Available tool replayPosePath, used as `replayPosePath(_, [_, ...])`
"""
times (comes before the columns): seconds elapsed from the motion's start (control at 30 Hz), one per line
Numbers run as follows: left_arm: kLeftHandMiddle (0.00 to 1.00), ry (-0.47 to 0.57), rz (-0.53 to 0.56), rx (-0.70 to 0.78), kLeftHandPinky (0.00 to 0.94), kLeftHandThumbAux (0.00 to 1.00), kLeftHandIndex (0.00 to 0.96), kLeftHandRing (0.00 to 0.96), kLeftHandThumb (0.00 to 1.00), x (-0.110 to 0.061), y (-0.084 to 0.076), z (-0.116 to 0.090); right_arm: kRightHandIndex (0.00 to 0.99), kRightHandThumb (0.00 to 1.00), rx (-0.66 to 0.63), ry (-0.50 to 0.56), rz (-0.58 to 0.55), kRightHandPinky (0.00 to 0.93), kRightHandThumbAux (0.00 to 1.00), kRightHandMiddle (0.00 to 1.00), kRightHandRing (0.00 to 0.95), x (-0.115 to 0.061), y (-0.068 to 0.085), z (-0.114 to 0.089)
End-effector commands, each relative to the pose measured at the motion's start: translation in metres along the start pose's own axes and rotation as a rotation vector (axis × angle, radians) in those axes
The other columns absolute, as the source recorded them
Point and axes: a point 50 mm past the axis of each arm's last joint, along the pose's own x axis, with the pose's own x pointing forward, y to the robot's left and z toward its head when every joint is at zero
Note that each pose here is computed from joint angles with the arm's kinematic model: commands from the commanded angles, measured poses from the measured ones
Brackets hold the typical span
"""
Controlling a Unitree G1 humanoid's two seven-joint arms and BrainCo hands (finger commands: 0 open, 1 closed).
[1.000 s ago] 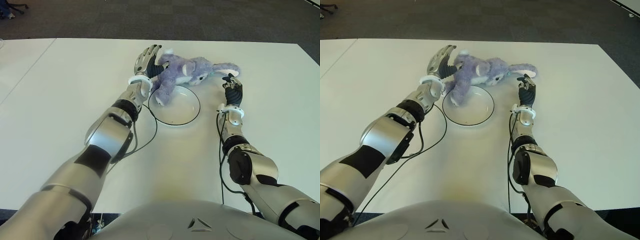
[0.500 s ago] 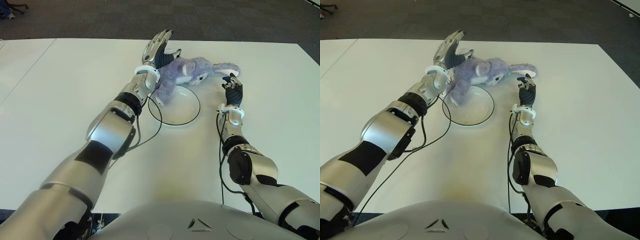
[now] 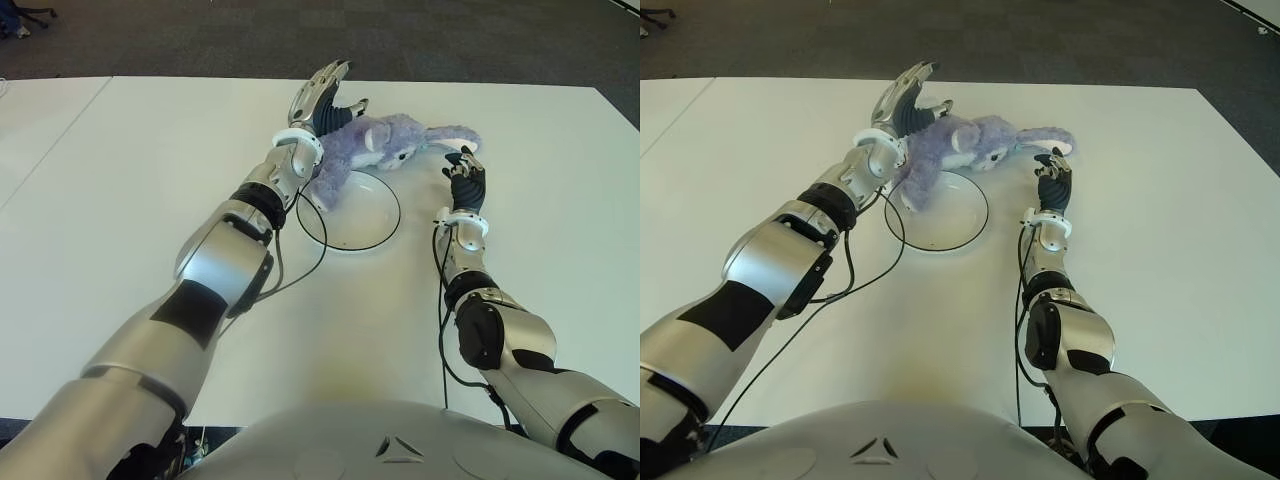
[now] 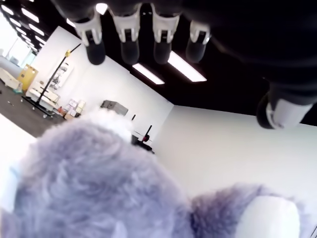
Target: Put the doll into the plate.
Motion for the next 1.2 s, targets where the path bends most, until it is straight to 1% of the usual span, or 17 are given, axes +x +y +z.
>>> replayPosePath(0.03, [0.0, 0.034, -0.08, -0.064, 0.0, 0.391, 0.0, 0.0, 0.293, -0.002, -0.011, 0.001, 0.431, 1.0, -0.007, 0.485, -0.046, 0.419, 0.702, 0.077, 0.289, -0.092, -0.012, -0.104])
replayPosePath(0.13, [0.0, 0.042, -0.102, -0.075, 0.0, 0.388, 0.0, 0.0, 0.285, -0.003, -0.015, 0.001, 0.431, 1.0, -0.002, 0.485, -0.045, 0.419, 0.702, 0.076, 0.291, -0.092, -0.011, -0.104])
replayPosePath(0.2, [0.0, 0.054, -0.126, -0.076, 0.0, 0.38, 0.0, 0.0, 0.276, -0.005, -0.02, -0.001, 0.431, 1.0, 0.005, 0.485, -0.044, 0.42, 0.702, 0.075, 0.292, -0.093, -0.011, -0.104])
replayPosePath(0.37, [0.0, 0.096, -0.202, -0.053, 0.0, 0.362, 0.0, 0.0, 0.252, -0.013, -0.032, -0.009, 0.432, 1.0, 0.007, 0.485, -0.043, 0.421, 0.702, 0.077, 0.303, -0.093, -0.012, -0.104])
replayPosePath(0.4, [0.0, 0.099, -0.209, -0.051, 0.0, 0.36, 0.0, 0.0, 0.249, -0.013, -0.032, -0.01, 0.432, 1.0, 0.007, 0.485, -0.043, 0.421, 0.702, 0.077, 0.302, -0.093, -0.012, -0.104])
replayPosePath(0.43, [0.0, 0.102, -0.224, -0.045, 0.0, 0.349, 0.0, 0.0, 0.266, -0.013, -0.033, -0.011, 0.433, 1.0, 0.009, 0.485, -0.044, 0.421, 0.702, 0.074, 0.303, -0.093, -0.012, -0.105])
replayPosePath(0.6, [0.0, 0.111, -0.308, 0.005, 0.0, 0.359, 0.0, 0.0, 0.223, -0.015, -0.036, -0.014, 0.433, 1.0, 0.014, 0.487, -0.055, 0.421, 0.701, 0.073, 0.31, -0.093, -0.012, -0.105])
replayPosePath(0.67, [0.0, 0.114, -0.343, 0.033, 0.0, 0.349, 0.0, 0.0, 0.188, -0.016, -0.037, -0.016, 0.434, 1.0, 0.013, 0.489, -0.058, 0.421, 0.701, 0.069, 0.309, -0.094, -0.012, -0.105])
replayPosePath(0.83, [0.0, 0.119, -0.387, 0.061, 0.0, 0.354, 0.0, 0.0, 0.169, -0.017, -0.038, -0.018, 0.434, 1.0, 0.02, 0.496, -0.063, 0.421, 0.701, 0.069, 0.301, -0.094, -0.012, -0.106])
replayPosePath(0.97, [0.0, 0.137, -0.431, 0.078, 0.0, 0.36, 0.0, 0.0, 0.152, -0.019, -0.039, -0.023, 0.435, 1.0, 0.023, 0.481, -0.066, 0.421, 0.7, 0.078, 0.29, -0.092, -0.01, -0.104])
replayPosePath(1.2, [0.0, 0.153, -0.495, 0.128, 0.0, 0.347, 0.0, 0.0, 0.118, -0.024, -0.04, -0.032, 0.435, 1.0, 0.025, 0.496, -0.074, 0.421, 0.701, 0.084, 0.292, -0.095, -0.011, -0.106])
